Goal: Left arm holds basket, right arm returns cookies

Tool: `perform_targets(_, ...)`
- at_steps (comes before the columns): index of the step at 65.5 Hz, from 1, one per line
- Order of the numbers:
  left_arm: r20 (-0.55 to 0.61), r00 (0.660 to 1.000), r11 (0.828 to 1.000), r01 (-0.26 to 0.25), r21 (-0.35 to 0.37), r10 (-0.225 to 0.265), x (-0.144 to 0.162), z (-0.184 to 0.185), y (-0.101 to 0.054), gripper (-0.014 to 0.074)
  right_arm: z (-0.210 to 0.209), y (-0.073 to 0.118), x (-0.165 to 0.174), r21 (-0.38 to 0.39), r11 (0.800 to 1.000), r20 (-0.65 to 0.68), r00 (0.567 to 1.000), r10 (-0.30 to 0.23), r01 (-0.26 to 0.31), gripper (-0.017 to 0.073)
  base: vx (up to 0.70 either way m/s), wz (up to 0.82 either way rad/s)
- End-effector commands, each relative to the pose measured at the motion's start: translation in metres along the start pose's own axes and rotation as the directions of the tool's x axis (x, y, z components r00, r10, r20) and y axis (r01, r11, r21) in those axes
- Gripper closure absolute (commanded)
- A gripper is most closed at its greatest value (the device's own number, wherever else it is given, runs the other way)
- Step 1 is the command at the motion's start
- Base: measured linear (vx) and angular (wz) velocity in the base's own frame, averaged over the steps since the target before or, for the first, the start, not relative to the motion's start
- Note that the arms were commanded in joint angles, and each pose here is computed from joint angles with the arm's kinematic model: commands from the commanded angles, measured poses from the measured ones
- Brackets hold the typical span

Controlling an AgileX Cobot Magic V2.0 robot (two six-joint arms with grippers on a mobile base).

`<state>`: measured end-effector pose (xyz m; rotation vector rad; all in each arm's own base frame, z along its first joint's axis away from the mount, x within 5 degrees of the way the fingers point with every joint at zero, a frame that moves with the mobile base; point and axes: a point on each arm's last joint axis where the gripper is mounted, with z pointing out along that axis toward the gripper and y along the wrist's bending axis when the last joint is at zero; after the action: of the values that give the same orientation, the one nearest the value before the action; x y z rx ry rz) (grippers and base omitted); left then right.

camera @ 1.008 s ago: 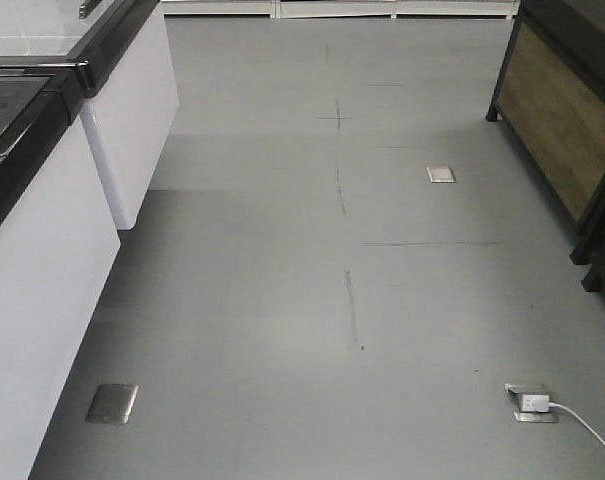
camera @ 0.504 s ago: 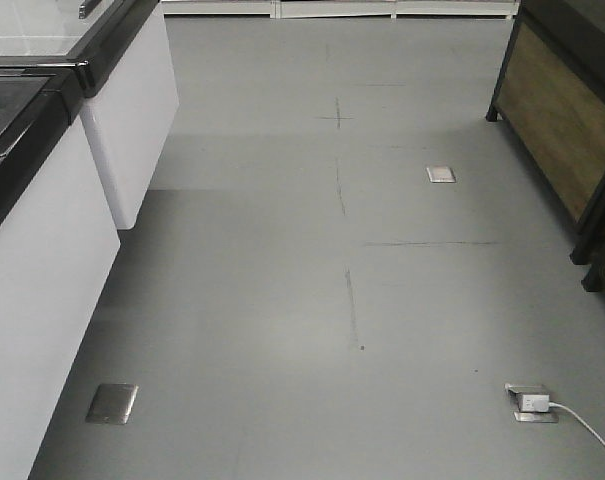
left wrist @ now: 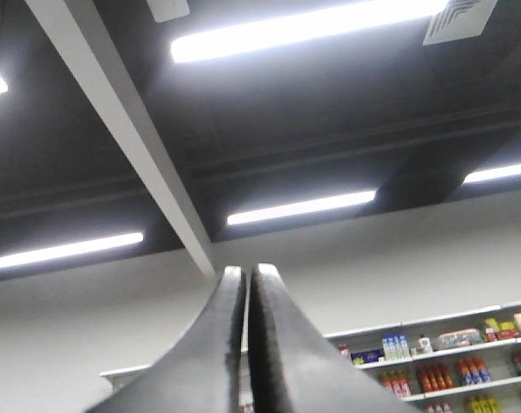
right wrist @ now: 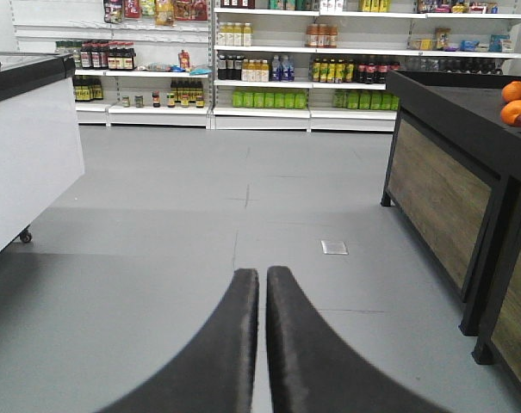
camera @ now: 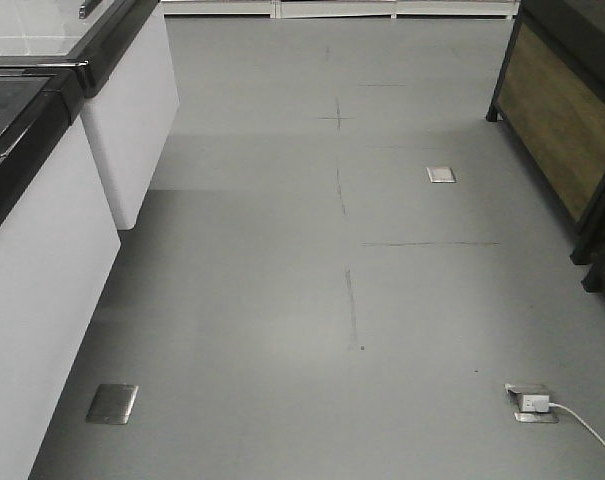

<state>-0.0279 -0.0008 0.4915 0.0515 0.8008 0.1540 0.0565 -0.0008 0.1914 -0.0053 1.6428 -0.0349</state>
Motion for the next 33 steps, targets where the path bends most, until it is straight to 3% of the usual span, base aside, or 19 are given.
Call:
perform_targets(1, -0.084, 0.996, 1.0, 0.009, -0.016, -0.01, -0.007, 0.034, 0.004, 0.0581, 0.0, -0.001, -0.002, 0.009, 1.0, 0.071, 0.997, -0.012, 0.012, 0.0562, 0.0, 0.0)
perform_targets(14, -0.248, 0.968, 0.999, 0.022, -0.048, -0.033, -0.006, 0.081, 0.008, 0.0503, 0.0, -0.001, -0.002, 0.009, 1.0, 0.071, 0.997, -0.012, 0.012, 0.0562, 0.0, 0.0)
perform_targets(23, -0.357, 0.928, 0.994, 0.092, -0.053, -0.105, 0.016, 0.106, 0.004, 0.0388, 0.0, -0.001, -0.002, 0.009, 1.0, 0.071, 0.997, -0.012, 0.012, 0.0562, 0.0, 0.0)
perform_targets(33, -0.482, 0.856, 0.982, 0.178, -0.066, -0.187, 0.048, 0.123, -0.003, 0.0231, 0.0, -0.001, -0.002, 0.009, 1.0, 0.071, 0.997, -0.012, 0.012, 0.0562, 0.0, 0.0)
